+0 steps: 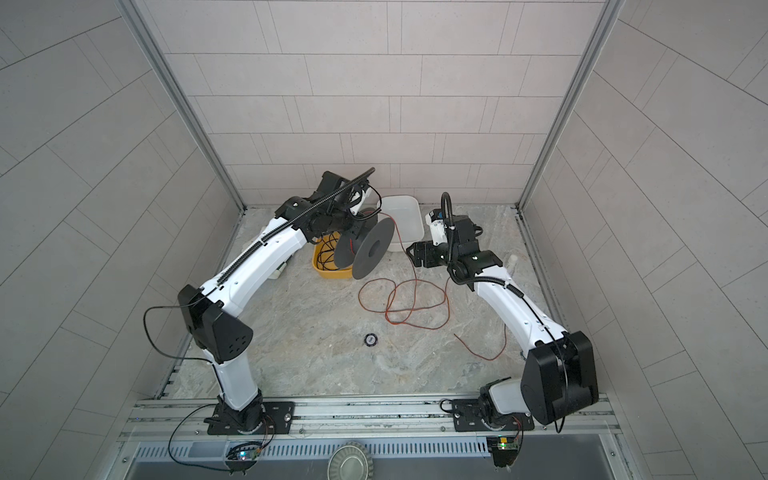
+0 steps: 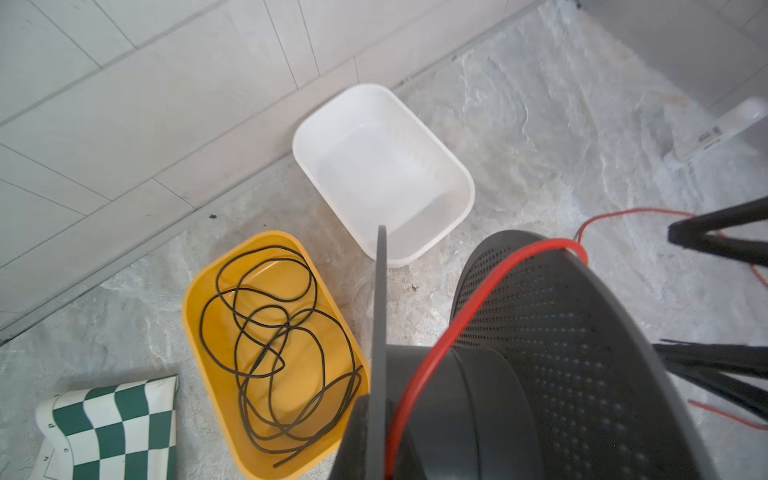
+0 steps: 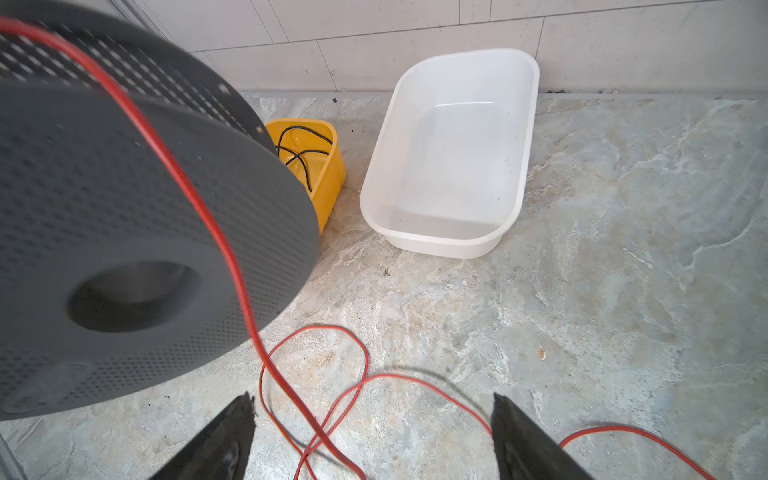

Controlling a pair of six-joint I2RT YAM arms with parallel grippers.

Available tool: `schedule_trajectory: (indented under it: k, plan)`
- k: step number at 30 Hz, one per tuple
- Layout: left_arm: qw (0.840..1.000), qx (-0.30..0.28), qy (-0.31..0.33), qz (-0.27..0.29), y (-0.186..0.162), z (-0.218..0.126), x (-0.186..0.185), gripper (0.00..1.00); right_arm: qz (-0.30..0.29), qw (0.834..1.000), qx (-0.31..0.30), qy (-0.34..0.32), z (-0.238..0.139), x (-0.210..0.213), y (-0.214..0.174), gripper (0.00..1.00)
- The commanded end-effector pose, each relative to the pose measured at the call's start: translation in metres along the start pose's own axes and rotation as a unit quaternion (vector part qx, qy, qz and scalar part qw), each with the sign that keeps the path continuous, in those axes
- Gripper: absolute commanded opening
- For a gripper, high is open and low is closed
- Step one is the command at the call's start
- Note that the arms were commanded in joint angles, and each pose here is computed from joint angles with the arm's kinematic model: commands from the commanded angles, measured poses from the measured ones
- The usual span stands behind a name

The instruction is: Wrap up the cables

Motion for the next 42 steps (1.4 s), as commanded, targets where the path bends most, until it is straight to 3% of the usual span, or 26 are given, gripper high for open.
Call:
schedule_trajectory:
  k: [1, 7, 16, 22, 25, 36, 42]
  plan:
    - [0.998, -0.003, 0.02, -0.055, 0.0, -0.041, 0.021, 0.0, 0.01, 1.0, -0.022, 0.007, -0.01, 0.001, -0.003, 0.87]
    - [0.992, 0.002, 0.024, -0.12, -0.012, -0.064, 0.049, 0.0, -0.019, 0.997, -0.04, 0.059, -0.008, 0.012, -0.018, 0.84]
    - [0.989, 0.008, -0.006, -0.145, -0.02, -0.089, 0.051, 0.0, -0.06, 0.989, -0.037, 0.13, 0.021, 0.038, -0.031, 0.81]
    - [0.987, 0.008, -0.024, -0.158, -0.021, -0.099, 0.051, 0.0, -0.063, 0.988, -0.031, 0.136, 0.045, 0.045, -0.03, 0.78]
    - [0.986, 0.008, -0.031, -0.167, -0.02, -0.101, 0.052, 0.0, -0.061, 0.989, -0.034, 0.13, 0.054, 0.043, -0.029, 0.69]
    - [0.978, -0.012, -0.059, -0.199, -0.018, -0.111, 0.059, 0.0, -0.046, 0.989, -0.015, 0.143, 0.075, 0.037, -0.039, 0.09]
    - [0.976, -0.027, -0.069, -0.205, -0.016, -0.119, 0.061, 0.0, -0.045, 0.989, -0.016, 0.143, 0.076, 0.037, -0.038, 0.12]
Point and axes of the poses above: each gripper's point midway between its finger pads, its own z axis out along the fingers, its own x axis along the line the jaws close on, y = z × x, the point moved 10 cm from there along -z, back along the fingers, and after that the axes turned 6 degrees about z, right-handed, at the moved point
